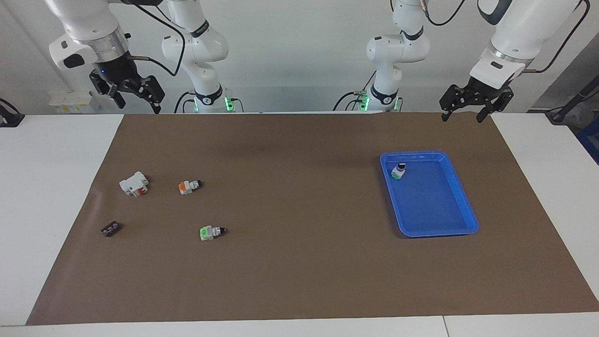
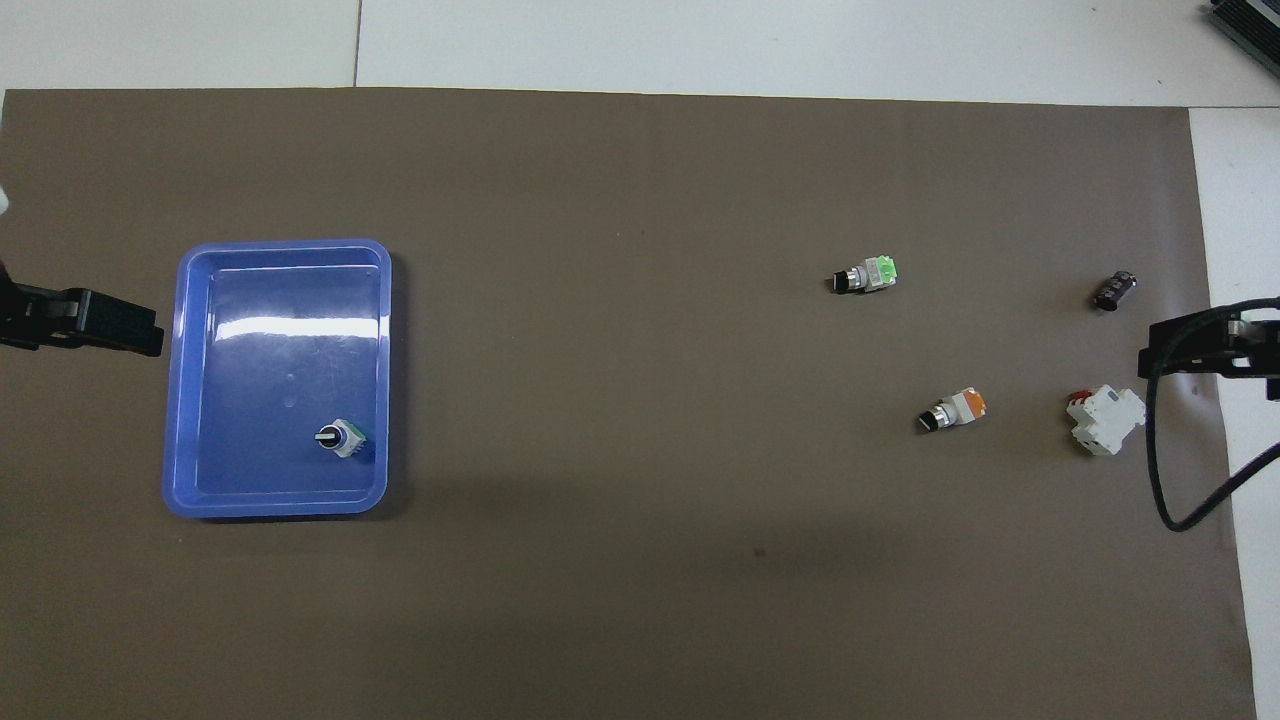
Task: Turn and place switch with both arms
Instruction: 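Move the right gripper toward the orange-topped switch, then lower the right gripper and grasp the orange-topped switch, then lift the switch with the right gripper while the left gripper reaches toward it, then close the left gripper on the switch held by the right gripper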
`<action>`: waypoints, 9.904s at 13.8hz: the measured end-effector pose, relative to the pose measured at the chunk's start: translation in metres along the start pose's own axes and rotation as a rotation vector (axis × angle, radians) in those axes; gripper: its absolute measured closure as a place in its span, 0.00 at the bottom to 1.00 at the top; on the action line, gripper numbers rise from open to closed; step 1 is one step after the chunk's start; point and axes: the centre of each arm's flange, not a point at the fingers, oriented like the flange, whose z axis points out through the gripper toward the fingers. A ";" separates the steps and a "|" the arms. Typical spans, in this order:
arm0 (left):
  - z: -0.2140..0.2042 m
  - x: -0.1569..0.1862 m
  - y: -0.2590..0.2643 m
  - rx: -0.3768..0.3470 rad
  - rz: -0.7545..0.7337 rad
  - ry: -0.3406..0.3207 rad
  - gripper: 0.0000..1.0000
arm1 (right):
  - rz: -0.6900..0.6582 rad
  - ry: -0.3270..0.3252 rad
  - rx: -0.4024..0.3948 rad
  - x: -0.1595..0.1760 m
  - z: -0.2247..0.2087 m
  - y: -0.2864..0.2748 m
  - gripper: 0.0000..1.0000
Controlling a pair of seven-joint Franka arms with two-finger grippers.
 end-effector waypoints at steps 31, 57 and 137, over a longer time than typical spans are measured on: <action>0.007 0.000 -0.004 -0.001 -0.008 -0.015 0.00 | 0.775 -0.120 0.085 0.038 0.221 -0.024 0.00; 0.011 -0.001 -0.003 -0.001 -0.006 -0.023 0.00 | 0.810 -0.153 0.105 0.016 0.371 0.002 0.48; -0.012 -0.001 0.175 -0.608 -0.367 0.021 0.90 | 1.328 -0.945 0.842 -0.048 0.097 -0.373 0.59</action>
